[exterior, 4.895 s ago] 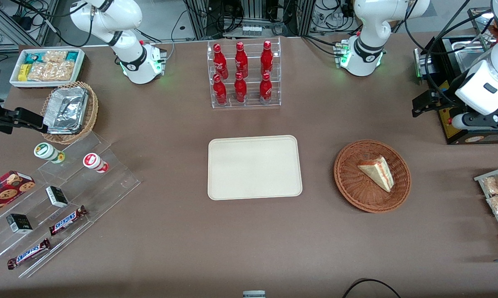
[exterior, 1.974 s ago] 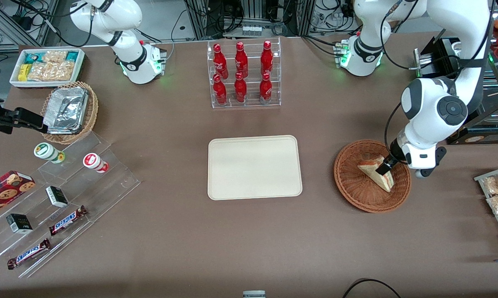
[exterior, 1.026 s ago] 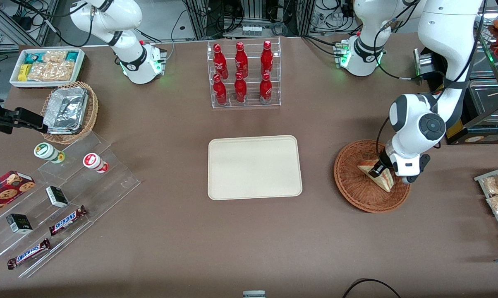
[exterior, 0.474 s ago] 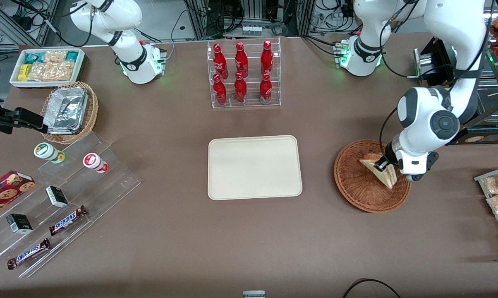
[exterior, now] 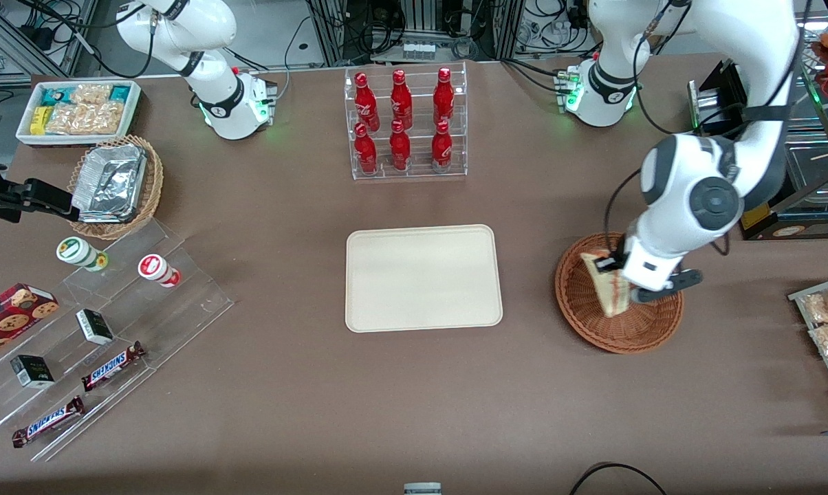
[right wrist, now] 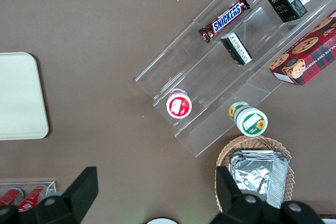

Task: Place sandwich from basket to tray
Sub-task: 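Lift the sandwich and carry it with the left gripper over the cream tray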

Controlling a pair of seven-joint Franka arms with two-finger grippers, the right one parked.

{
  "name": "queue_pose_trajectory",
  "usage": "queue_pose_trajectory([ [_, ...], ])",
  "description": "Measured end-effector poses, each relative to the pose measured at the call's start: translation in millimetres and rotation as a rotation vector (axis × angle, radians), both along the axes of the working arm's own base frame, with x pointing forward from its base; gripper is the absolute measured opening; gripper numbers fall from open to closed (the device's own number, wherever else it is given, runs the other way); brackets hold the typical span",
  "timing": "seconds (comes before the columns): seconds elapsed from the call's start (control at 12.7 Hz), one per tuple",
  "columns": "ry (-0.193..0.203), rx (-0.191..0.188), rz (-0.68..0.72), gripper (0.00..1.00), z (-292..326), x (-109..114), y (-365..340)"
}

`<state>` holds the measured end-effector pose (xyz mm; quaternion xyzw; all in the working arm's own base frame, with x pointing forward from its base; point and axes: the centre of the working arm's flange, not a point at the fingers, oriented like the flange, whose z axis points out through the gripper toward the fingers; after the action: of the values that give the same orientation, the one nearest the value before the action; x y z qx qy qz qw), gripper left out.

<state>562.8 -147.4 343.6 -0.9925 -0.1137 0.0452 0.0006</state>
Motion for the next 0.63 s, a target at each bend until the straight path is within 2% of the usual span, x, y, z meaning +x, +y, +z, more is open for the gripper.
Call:
queue_pose_trajectory([
  [0.24,-0.001,-0.009,-0.125,0.19,-9.3,0.1,-72.8],
  [0.63,0.017,0.0,-0.13,0.19,-55.2,-9.4,-203.7],
])
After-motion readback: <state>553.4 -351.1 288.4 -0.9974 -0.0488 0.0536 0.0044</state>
